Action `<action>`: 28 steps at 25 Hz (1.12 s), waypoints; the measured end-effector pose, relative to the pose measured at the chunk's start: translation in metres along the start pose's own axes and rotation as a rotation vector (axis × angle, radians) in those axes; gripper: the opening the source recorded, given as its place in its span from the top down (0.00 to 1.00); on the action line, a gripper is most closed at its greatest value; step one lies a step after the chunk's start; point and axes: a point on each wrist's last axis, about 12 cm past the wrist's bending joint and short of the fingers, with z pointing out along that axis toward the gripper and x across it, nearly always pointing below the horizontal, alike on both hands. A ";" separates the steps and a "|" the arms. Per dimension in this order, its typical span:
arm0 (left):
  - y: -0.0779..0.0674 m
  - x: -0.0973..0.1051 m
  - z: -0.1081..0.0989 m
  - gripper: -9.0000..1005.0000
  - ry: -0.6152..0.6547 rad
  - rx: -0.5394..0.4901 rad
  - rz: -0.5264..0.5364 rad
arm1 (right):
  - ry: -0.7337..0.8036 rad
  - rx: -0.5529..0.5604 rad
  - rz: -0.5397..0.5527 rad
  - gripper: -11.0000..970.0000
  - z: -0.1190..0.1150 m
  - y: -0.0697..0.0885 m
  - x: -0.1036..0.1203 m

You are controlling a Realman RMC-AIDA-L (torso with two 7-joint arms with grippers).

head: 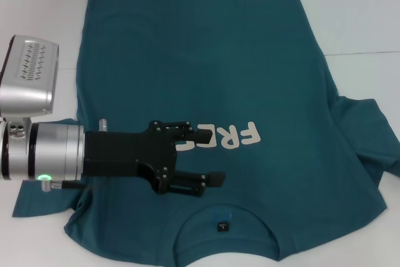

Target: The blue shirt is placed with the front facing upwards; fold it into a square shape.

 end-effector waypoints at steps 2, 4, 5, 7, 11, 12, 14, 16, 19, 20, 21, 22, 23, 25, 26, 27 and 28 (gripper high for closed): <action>0.000 0.000 0.001 0.16 0.001 0.002 0.000 | 0.004 -0.005 0.008 0.17 0.002 -0.001 0.002; 0.000 0.000 0.001 0.16 0.001 0.002 0.000 | 0.007 -0.007 0.011 0.17 0.003 -0.001 0.003; -0.001 0.001 0.001 0.16 0.001 0.002 0.000 | 0.009 -0.009 0.013 0.17 0.004 -0.001 0.003; -0.001 0.001 0.000 0.16 0.001 0.002 -0.001 | 0.010 -0.012 0.016 0.18 0.005 -0.001 0.004; -0.002 0.003 -0.001 0.16 0.001 -0.001 -0.005 | 0.007 -0.007 0.028 0.19 0.007 -0.001 0.004; -0.002 0.004 -0.001 0.16 0.001 -0.001 -0.005 | 0.007 -0.007 0.032 0.19 0.007 -0.002 0.004; -0.003 0.005 -0.002 0.16 0.001 -0.002 -0.008 | 0.008 -0.007 0.039 0.19 0.008 -0.002 0.005; -0.004 0.006 -0.002 0.16 0.000 -0.004 -0.009 | 0.009 -0.006 0.045 0.20 0.008 -0.003 0.005; -0.004 0.007 -0.003 0.16 -0.003 -0.003 -0.010 | 0.010 -0.005 0.054 0.20 0.008 -0.003 0.005; -0.004 0.007 -0.003 0.16 -0.004 -0.002 -0.010 | 0.009 -0.005 0.059 0.20 0.007 -0.003 0.005; -0.004 0.007 -0.003 0.16 -0.004 -0.002 -0.010 | 0.009 -0.007 0.066 0.21 0.008 -0.003 0.006; -0.005 0.007 -0.003 0.16 -0.005 -0.002 -0.011 | 0.010 -0.008 0.072 0.21 0.008 -0.003 0.006; -0.005 0.008 -0.002 0.16 -0.005 -0.001 -0.011 | 0.011 -0.010 0.079 0.21 0.008 -0.004 0.007; -0.005 0.008 -0.002 0.16 -0.005 0.000 -0.011 | 0.015 -0.018 0.092 0.21 0.010 -0.004 0.008; -0.005 0.008 -0.002 0.16 -0.004 -0.001 -0.010 | 0.015 -0.022 0.100 0.22 0.011 -0.005 0.008; -0.005 0.008 -0.002 0.16 -0.004 -0.002 -0.010 | 0.013 -0.025 0.110 0.22 0.011 -0.005 0.009; -0.005 0.008 -0.002 0.16 -0.004 -0.003 -0.008 | 0.011 -0.029 0.121 0.22 0.012 -0.006 0.009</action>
